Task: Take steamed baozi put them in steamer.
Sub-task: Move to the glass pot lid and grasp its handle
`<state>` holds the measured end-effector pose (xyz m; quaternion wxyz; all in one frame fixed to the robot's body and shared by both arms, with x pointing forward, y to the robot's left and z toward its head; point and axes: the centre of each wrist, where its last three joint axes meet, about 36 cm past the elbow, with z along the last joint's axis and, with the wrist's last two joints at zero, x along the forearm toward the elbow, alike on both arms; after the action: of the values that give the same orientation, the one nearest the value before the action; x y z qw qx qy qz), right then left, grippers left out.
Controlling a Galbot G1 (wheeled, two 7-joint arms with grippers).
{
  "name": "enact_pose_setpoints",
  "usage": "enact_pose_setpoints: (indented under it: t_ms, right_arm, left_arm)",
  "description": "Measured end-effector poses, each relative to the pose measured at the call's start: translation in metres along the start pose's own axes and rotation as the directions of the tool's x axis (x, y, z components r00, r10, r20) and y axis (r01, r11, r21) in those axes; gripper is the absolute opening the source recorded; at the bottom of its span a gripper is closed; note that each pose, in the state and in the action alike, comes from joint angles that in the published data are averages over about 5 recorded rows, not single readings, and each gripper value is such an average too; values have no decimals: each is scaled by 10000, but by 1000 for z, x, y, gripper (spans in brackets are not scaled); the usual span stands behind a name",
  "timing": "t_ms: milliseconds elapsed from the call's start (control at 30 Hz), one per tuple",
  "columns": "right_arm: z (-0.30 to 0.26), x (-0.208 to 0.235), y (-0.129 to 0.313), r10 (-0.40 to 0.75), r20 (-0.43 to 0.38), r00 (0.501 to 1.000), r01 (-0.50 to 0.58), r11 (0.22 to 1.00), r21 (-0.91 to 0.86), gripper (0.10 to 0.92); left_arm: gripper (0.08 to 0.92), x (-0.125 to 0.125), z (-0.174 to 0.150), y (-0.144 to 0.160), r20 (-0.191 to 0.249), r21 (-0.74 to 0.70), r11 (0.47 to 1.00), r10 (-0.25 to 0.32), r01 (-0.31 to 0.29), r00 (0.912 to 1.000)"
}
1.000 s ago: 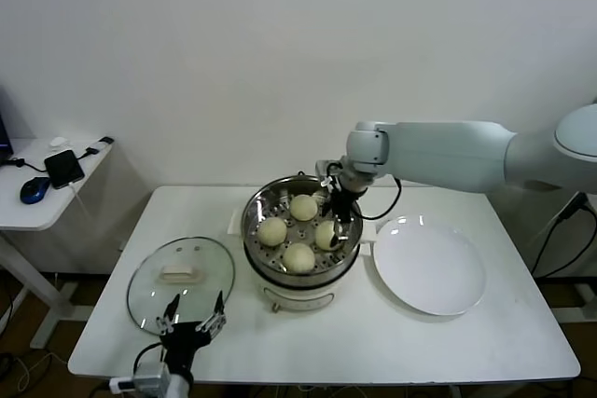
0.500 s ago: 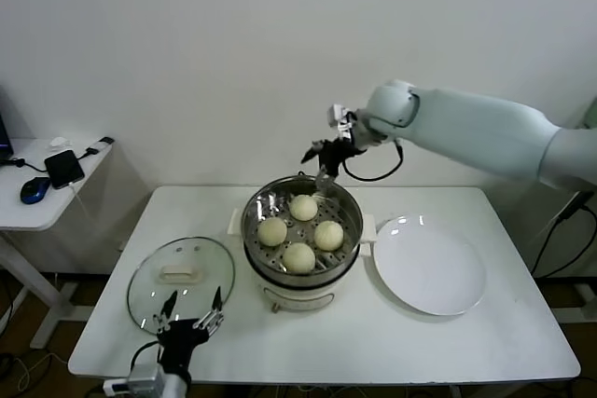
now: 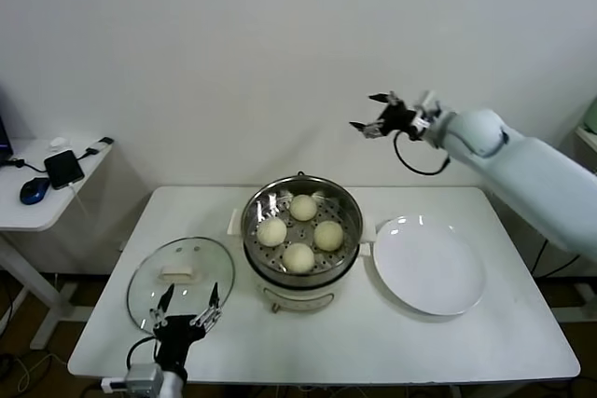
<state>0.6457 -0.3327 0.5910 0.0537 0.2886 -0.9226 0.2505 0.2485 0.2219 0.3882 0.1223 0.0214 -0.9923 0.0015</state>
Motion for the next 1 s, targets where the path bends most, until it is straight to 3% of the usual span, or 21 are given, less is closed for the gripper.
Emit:
enact_pose_setpoints:
  t_ms: [333,667,833,1000]
  right_arm:
    - [118,69,68,2600,477,9644,-2367,9298,-2820,823]
    - [234,141,185,3602,-556,9312,-3465,8275,-4418,823]
    - [263,173,238,3750,-1335,9173,-3908,7846,-4812,823]
    - [274,192,267,3904,-1823,9024,-4273,7565,-4951,823]
  left_arm:
    - [823,-13,8,4,727,-770,9969,-121,177,9973]
    - [823,-22,29,22,1635,-3048,9466,-571,1055,9849]
    - [823,-23,45,38,2033,-5047,8461,-764,1713,9761]
    - [823,-26,68,55,2204,-7268,6523,-747,2148,9725]
